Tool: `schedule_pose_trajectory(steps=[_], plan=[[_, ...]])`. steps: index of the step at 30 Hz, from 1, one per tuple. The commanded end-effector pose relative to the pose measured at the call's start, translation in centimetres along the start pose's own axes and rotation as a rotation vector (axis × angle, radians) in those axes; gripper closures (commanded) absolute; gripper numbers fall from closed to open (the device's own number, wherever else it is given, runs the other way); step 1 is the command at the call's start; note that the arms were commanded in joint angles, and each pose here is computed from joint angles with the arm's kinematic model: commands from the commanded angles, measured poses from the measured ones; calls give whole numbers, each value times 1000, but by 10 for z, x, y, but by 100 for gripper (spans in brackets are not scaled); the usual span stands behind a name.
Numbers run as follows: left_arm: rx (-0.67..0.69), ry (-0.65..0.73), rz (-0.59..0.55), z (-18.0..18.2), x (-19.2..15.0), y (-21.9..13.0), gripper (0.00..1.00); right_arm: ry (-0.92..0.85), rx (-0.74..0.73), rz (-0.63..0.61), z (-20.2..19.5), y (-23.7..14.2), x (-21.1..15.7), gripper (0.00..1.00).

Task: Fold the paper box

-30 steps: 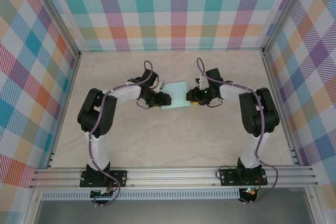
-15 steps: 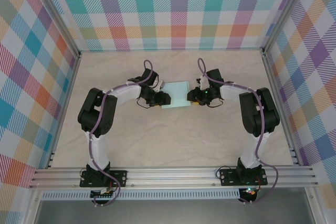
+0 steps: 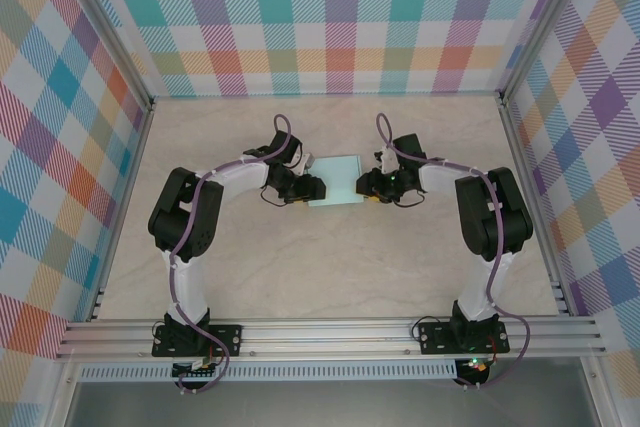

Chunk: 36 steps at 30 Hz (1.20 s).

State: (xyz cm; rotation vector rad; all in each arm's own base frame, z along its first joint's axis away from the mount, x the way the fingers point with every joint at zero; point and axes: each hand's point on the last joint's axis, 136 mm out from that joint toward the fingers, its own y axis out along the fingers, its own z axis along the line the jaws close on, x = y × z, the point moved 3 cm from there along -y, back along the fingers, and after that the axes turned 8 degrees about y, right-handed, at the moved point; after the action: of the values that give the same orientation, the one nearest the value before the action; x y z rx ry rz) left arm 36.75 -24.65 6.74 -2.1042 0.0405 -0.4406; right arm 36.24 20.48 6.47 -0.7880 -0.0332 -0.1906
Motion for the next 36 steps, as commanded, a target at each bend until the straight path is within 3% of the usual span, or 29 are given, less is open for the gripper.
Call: schedule_pose_trajectory(steps=[1,17,25,29,32,36], plan=[[-5,2,-23,4,9,-3,41,-25,17,-17,8,-4,-1,61],[11,39,-96,-1,22,-43,31,-138,-4,-100,20,-30,0,52],[44,44,-120,9,32,-59,30,-248,-102,-193,20,-54,7,47],[68,94,-137,15,42,-61,28,-428,-153,-223,27,-70,16,42],[62,170,-179,14,46,-61,27,-769,-135,-175,32,-71,7,40],[-19,322,-254,7,40,-63,27,-1011,-212,-163,20,-75,11,37]])
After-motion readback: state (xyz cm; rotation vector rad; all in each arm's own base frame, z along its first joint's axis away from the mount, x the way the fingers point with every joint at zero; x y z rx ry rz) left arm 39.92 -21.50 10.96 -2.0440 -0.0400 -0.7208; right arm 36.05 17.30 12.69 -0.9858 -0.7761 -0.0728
